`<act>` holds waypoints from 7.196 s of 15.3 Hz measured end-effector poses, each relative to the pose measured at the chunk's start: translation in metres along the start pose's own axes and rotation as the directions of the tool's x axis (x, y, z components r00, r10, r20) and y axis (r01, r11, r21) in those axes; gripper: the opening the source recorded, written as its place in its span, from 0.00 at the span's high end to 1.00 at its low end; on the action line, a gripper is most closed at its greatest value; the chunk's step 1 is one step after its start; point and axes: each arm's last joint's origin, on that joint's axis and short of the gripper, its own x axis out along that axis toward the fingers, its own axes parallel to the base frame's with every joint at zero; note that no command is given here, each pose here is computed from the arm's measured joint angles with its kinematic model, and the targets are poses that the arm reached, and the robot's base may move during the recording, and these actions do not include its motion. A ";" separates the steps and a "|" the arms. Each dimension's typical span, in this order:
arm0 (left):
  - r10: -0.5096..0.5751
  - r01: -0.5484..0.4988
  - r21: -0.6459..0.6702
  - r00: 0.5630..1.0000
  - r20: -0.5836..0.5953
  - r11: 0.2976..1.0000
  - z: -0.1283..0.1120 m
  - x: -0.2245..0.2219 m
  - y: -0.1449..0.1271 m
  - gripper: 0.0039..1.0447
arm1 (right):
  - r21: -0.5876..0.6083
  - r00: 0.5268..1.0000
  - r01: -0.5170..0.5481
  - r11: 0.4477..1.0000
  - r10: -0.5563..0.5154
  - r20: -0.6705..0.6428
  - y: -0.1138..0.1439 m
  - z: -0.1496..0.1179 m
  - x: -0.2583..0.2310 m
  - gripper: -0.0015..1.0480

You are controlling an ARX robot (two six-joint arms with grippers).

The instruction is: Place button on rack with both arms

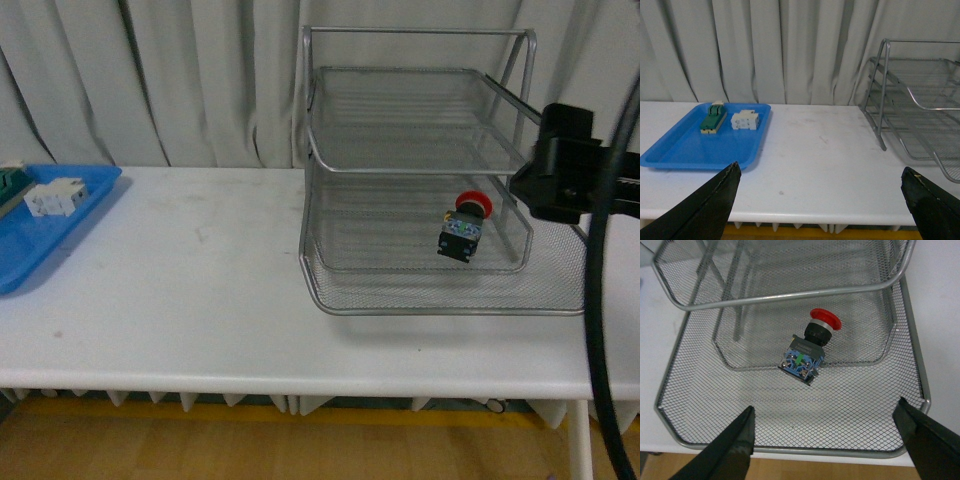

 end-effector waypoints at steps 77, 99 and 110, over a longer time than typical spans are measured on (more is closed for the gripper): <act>0.001 -0.001 0.000 1.000 0.000 1.000 0.000 0.000 0.000 0.06 | -0.117 0.837 0.170 0.978 -0.081 0.541 -0.053 -0.114 -0.161 0.98; 0.001 -0.001 0.000 1.000 0.000 1.000 0.000 0.000 0.000 0.06 | -0.119 0.843 0.171 0.978 -0.083 0.531 -0.052 -0.126 -0.174 0.05; 0.001 -0.001 0.000 1.000 0.000 1.000 0.000 0.000 0.000 0.06 | -0.119 0.843 0.172 0.978 -0.083 0.531 -0.052 -0.126 -0.174 0.06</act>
